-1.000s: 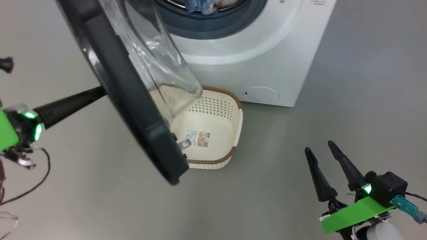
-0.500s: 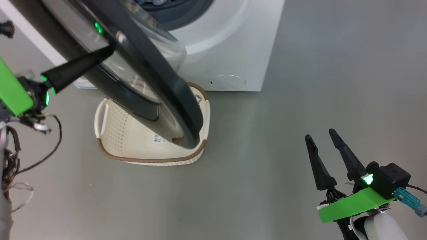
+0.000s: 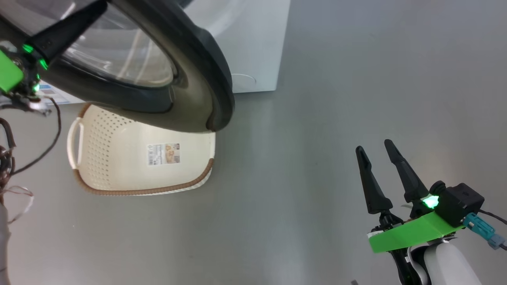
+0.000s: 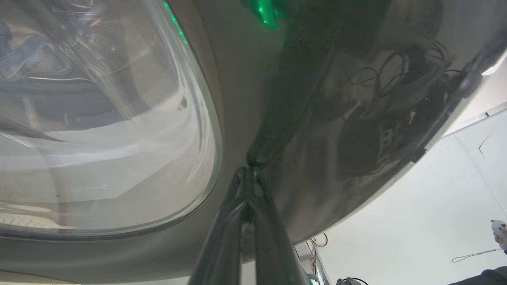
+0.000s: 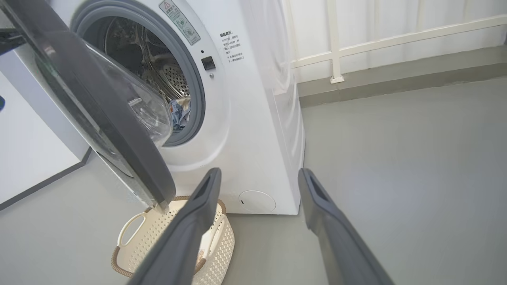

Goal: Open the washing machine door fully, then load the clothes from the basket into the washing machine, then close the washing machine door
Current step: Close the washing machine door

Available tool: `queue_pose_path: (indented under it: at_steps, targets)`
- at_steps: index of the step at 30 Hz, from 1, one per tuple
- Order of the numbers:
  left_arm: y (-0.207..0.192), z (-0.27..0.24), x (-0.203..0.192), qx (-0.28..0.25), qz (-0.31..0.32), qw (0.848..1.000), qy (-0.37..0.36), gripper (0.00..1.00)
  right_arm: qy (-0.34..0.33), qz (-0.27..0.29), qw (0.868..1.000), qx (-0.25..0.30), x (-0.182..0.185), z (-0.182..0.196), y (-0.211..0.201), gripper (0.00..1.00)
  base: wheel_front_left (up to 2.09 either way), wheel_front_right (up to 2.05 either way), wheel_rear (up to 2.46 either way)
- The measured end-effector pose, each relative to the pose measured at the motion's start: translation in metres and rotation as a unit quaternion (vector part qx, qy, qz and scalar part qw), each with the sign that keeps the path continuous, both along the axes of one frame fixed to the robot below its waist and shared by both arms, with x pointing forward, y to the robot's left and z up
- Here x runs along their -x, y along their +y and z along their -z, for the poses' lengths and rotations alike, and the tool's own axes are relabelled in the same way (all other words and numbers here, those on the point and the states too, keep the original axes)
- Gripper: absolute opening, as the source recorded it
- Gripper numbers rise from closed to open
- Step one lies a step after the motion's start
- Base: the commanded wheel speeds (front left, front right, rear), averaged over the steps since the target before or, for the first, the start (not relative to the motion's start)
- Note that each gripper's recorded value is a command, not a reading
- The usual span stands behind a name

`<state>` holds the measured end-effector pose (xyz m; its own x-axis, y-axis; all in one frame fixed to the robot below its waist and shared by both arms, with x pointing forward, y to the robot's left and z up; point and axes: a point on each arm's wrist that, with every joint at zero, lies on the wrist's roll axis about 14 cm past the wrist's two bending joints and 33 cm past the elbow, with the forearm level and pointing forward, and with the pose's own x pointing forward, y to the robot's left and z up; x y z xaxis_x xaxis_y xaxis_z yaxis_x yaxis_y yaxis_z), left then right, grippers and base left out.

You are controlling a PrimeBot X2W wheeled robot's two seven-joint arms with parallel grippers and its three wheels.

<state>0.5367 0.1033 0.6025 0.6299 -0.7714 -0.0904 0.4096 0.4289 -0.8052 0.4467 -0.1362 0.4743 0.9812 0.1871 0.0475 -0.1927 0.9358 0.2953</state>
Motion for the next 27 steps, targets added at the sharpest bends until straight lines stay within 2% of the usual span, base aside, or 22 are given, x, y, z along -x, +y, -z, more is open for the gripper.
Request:
queue_pose_path:
  at_steps: [15, 27]
  targets:
    - [-0.019, -0.001, -0.056, 0.031, -0.044, 0.998, -0.02, 0.0, 0.008, 0.046, 0.999, 0.003, 0.002, 0.005, -0.028, 1.0, 0.0, 0.0, 0.0]
    - [-0.021, -0.004, -0.041, 0.014, -0.035, 0.999, -0.023, 0.0, -0.005, 0.042, 0.999, 0.001, 0.004, -0.006, -0.024, 1.0, 0.0, 0.0, 0.0]
